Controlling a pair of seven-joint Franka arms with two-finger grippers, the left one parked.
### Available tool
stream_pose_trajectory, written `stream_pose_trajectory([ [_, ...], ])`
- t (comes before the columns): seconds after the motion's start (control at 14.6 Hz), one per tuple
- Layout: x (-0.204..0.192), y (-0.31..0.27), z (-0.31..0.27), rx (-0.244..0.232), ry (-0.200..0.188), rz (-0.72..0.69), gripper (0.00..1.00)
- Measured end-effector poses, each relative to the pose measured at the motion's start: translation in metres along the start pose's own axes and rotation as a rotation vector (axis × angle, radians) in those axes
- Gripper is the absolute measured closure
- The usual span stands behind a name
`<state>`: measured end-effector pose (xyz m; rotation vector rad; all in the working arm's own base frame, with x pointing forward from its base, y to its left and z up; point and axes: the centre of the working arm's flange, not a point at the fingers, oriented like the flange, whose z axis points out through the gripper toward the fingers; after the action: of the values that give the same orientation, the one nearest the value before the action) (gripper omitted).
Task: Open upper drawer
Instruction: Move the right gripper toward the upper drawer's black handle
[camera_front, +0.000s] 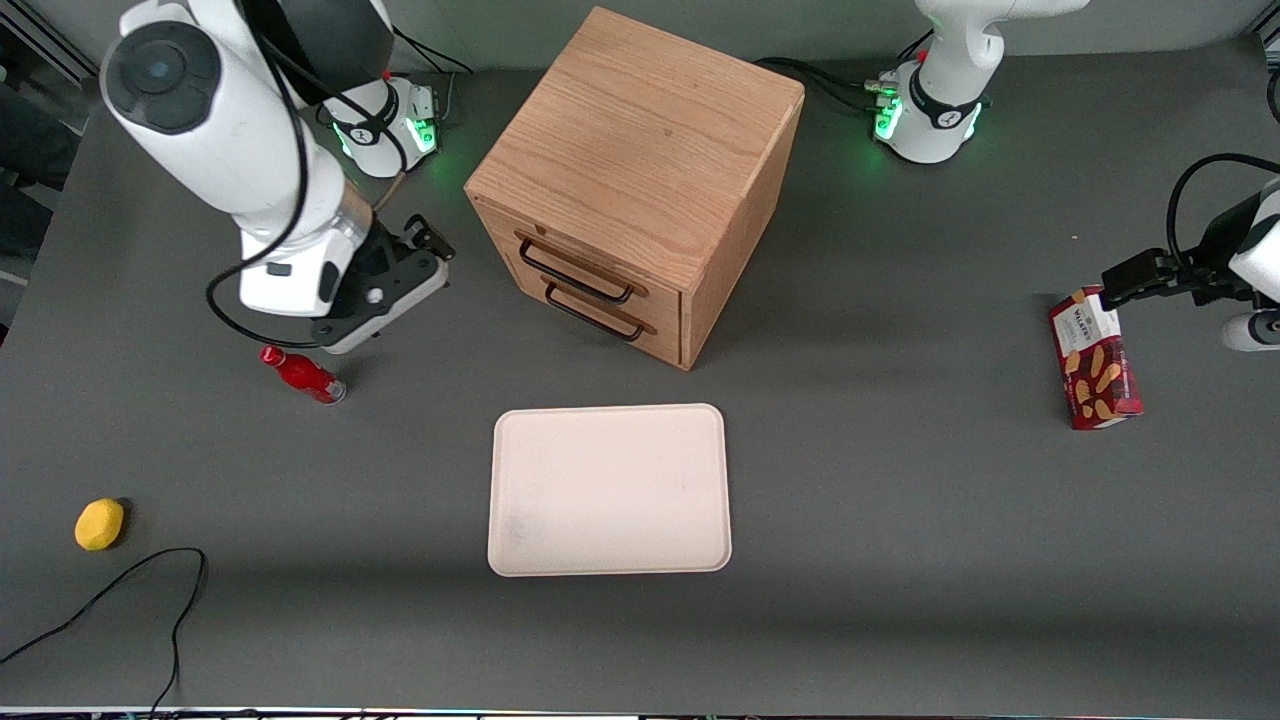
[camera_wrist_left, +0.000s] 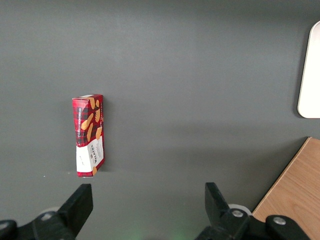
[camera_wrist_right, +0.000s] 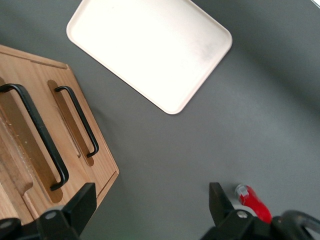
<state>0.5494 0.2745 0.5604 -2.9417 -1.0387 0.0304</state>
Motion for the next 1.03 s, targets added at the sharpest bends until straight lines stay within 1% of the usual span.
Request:
stream_pose_trajectory([
  [0.21, 0.015, -0.026, 0.012, -0.005, 0.013, -0.055, 0.0],
  [0.41, 0.028, -0.039, 0.026, -0.009, 0.026, -0.078, 0.0],
  [0.55, 0.033, -0.04, 0.038, -0.008, 0.015, -0.082, 0.0],
  [0.75, 0.044, -0.054, 0.051, -0.011, 0.022, -0.111, 0.0],
  [1.03, 0.05, -0.074, 0.059, -0.011, 0.017, -0.142, 0.0],
])
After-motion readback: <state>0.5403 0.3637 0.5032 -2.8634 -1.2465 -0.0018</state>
